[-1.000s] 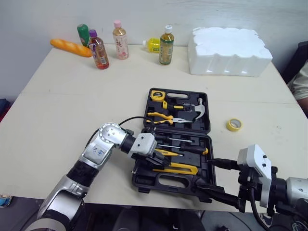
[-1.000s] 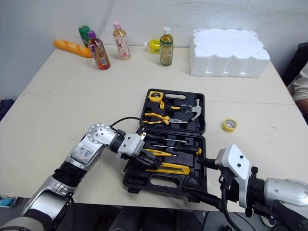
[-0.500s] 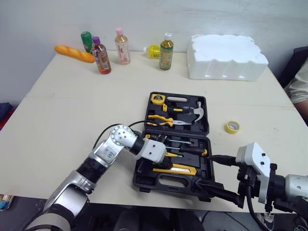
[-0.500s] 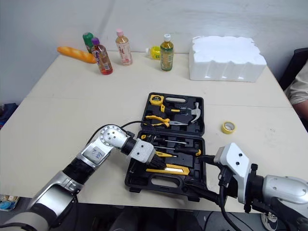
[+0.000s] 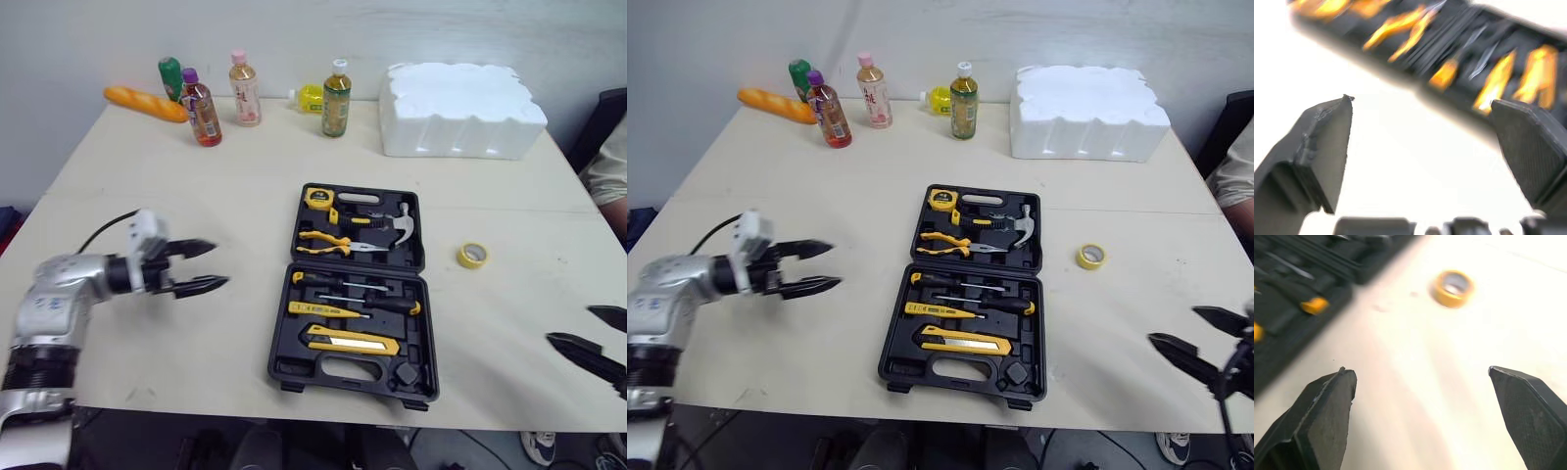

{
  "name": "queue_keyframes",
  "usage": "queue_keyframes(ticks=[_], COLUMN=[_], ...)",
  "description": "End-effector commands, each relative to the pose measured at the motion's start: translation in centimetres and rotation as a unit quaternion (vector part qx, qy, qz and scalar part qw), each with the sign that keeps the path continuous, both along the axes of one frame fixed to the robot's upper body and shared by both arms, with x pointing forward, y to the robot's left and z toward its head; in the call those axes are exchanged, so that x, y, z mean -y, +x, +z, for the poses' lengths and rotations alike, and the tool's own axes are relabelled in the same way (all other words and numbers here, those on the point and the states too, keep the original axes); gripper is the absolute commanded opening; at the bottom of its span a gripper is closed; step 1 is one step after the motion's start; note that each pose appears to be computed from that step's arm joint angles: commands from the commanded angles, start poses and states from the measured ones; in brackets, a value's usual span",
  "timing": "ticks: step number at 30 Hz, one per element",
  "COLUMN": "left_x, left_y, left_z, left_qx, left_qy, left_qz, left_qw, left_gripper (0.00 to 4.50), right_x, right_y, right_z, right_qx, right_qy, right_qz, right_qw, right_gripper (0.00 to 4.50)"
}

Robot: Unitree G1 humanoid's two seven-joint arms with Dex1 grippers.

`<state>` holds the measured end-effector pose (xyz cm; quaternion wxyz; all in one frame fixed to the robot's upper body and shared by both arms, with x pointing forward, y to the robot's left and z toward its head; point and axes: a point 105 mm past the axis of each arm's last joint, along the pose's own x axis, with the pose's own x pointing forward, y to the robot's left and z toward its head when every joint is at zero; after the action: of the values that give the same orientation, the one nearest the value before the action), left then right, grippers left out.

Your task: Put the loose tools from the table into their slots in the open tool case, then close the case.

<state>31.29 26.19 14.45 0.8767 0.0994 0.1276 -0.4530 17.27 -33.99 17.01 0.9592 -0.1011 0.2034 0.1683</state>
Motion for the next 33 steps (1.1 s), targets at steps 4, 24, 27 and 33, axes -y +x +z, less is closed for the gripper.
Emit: queue_keyframes(ticks=[4, 24, 27, 33], left_x=[-0.9, 18.9, 19.4, 19.8], left_y=[-0.3, -3.8, -4.0, -3.6], left_z=[1.8, 12.4, 12.3, 11.4], left_qx=[0.044, 0.183, 0.184, 0.179], left_qy=[0.014, -0.083, -0.086, -0.092], left_qz=[0.002, -0.371, -0.376, -0.370], left_qw=[0.999, 0.907, 0.904, 0.907], left_gripper=[4.48, 4.48, 4.48, 4.48], right_x=[1.8, -5.0, -5.7, -6.1], right_y=[0.6, 13.9, 15.7, 17.3], right_z=[1.1, 4.5, 3.5, 2.0], right_qx=[0.020, -0.109, -0.133, -0.160], right_qy=[-0.026, -0.226, -0.261, -0.273], right_qz=[0.001, 0.332, 0.348, 0.351], right_qw=[0.999, 0.909, 0.890, 0.881], right_gripper=[4.50, 4.50, 4.50, 4.50])
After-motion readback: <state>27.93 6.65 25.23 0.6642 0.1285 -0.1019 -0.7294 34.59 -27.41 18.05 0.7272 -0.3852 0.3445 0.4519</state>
